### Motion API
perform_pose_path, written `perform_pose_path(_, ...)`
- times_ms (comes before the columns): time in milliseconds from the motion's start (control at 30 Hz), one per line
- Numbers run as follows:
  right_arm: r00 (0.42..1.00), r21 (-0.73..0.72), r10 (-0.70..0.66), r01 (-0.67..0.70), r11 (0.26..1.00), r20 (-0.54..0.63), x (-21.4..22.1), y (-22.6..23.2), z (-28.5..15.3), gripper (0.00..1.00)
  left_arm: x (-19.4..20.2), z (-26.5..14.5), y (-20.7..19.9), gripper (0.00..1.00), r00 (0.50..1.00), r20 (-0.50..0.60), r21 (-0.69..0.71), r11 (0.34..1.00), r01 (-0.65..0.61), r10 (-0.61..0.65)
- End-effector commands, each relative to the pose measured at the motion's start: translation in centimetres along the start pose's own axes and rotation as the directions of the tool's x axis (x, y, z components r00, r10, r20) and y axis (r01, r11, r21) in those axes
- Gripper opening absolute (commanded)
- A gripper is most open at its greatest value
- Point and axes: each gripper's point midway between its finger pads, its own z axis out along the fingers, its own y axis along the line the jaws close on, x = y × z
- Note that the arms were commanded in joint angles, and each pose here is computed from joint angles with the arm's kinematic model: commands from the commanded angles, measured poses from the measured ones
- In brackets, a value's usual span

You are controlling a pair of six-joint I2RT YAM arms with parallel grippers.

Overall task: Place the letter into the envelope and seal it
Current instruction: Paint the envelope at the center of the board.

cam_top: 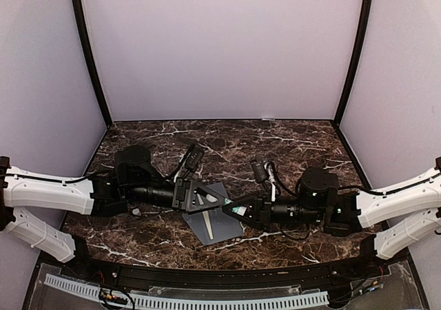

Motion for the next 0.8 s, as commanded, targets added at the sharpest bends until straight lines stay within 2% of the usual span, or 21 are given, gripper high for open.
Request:
perform_pose_path(0,0.999,-0.041,-0.031,0.031,0.999,0.015,-1.0,1.5,0.4,0.0,-0.9,-0.1,-2.3,0.5,0.999,0.024,0.071,0.997,-0.039,0.038)
perform_pose_path(467,0.999,-0.016,-0.017,0.016,1.0,-0.051,0.3,1.0,0.3,0.01,-0.4,-0.1,-2.0,0.15,1.0,0.006,0.067,0.997,-0.029,0.029)
perform_pose_path(633,0.993,-0.011,-0.019,0.017,1.0,-0.121,1.0,1.2,0.2,0.15,0.1,0.2,-1.6,0.01,0.999,-0.03,0.051,0.998,-0.022,0.023)
perform_pose_path(767,0.98,0.019,-0.021,0.025,0.999,-0.197,1.6,1.2,0.2,0.31,0.6,0.4,-1.4,0.0,0.997,-0.07,0.049,0.999,-0.018,0.021)
